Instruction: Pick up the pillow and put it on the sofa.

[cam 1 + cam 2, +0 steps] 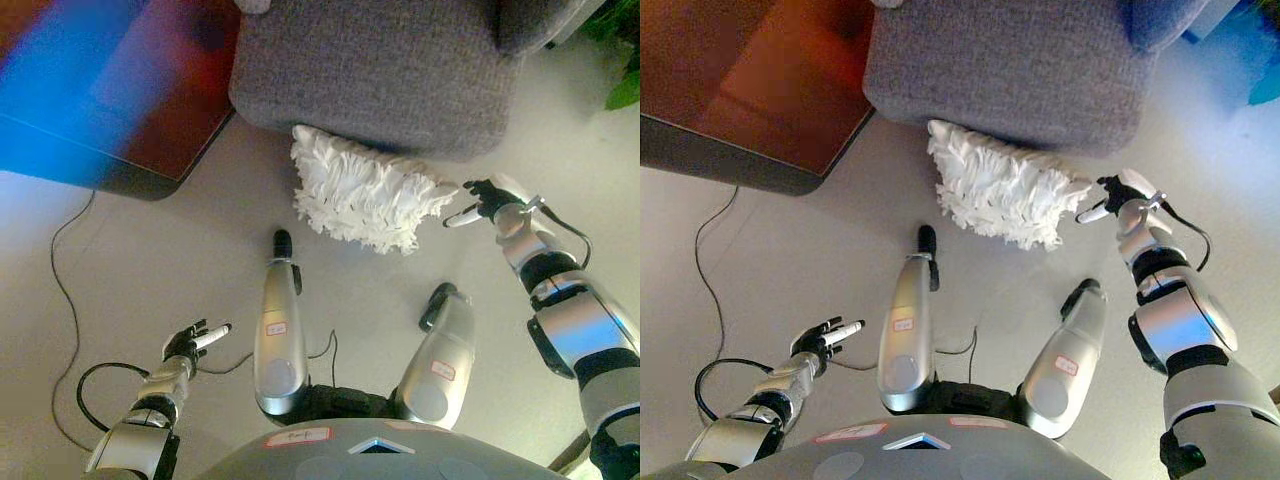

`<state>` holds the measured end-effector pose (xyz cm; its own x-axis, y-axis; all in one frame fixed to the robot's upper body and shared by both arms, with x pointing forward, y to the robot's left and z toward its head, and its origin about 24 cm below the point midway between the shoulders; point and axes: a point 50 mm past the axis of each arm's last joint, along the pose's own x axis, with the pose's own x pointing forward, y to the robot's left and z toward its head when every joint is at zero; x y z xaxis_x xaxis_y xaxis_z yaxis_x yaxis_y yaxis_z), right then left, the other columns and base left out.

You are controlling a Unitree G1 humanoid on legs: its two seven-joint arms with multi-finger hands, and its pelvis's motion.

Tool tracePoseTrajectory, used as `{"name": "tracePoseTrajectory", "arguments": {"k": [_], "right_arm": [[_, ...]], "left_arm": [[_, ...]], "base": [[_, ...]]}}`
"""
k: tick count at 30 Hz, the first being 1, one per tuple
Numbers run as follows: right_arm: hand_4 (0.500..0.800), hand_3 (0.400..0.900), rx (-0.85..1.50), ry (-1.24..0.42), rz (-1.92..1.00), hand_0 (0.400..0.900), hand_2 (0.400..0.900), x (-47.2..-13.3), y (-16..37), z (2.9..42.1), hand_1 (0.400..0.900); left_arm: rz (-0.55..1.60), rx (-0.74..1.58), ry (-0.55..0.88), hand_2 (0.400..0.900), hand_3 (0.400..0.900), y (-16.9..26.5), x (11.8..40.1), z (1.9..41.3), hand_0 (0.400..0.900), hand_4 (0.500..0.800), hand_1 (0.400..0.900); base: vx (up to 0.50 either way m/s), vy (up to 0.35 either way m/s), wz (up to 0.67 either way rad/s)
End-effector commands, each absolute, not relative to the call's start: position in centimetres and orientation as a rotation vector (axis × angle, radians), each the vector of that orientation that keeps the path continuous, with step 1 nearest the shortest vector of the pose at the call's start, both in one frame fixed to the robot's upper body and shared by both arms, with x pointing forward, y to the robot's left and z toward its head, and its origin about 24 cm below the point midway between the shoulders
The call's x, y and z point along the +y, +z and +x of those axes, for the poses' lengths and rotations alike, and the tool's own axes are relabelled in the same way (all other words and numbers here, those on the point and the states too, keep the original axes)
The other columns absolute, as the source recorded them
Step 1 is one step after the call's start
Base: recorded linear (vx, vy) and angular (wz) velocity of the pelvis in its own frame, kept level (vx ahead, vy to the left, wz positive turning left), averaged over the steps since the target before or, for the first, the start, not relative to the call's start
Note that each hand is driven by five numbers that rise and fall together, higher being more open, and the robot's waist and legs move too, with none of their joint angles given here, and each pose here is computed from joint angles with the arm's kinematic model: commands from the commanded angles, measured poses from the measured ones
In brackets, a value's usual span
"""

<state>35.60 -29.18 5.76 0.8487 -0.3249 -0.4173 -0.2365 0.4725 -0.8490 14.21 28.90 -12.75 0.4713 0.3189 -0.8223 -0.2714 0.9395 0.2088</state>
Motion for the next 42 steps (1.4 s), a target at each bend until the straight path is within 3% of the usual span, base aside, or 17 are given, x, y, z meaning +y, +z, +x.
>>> {"name": "tracePoseTrajectory", "arguments": {"k": [1,20,42], "right_arm": [[0.8,0.9,0.435,-0.2,-1.104,0.9,0.9,-31.4,12.6,37.5,0.9],[0.8,0.9,0.11,-0.28,-1.107,0.9,0.9,-28.7,24.5,40.5,0.9],[0.8,0.9,0.033,-0.168,-1.017,0.9,0.9,-24.1,25.1,41.8,0.9]], "left_arm": [[0.096,1.042,0.491,0.9,0.9,-11.8,33.0,11.4,0.9,0.8,0.9],[-0.019,1.023,0.484,0.9,0.9,-12.5,32.7,8.5,0.9,0.8,0.9],[-0.027,0.951,0.409,0.9,0.9,-12.2,32.6,7.7,0.9,0.8,0.9]], "base": [[-0.061,0.065,0.02],[-0.034,0.046,0.03],[-0.002,0.022,0.02]]}}
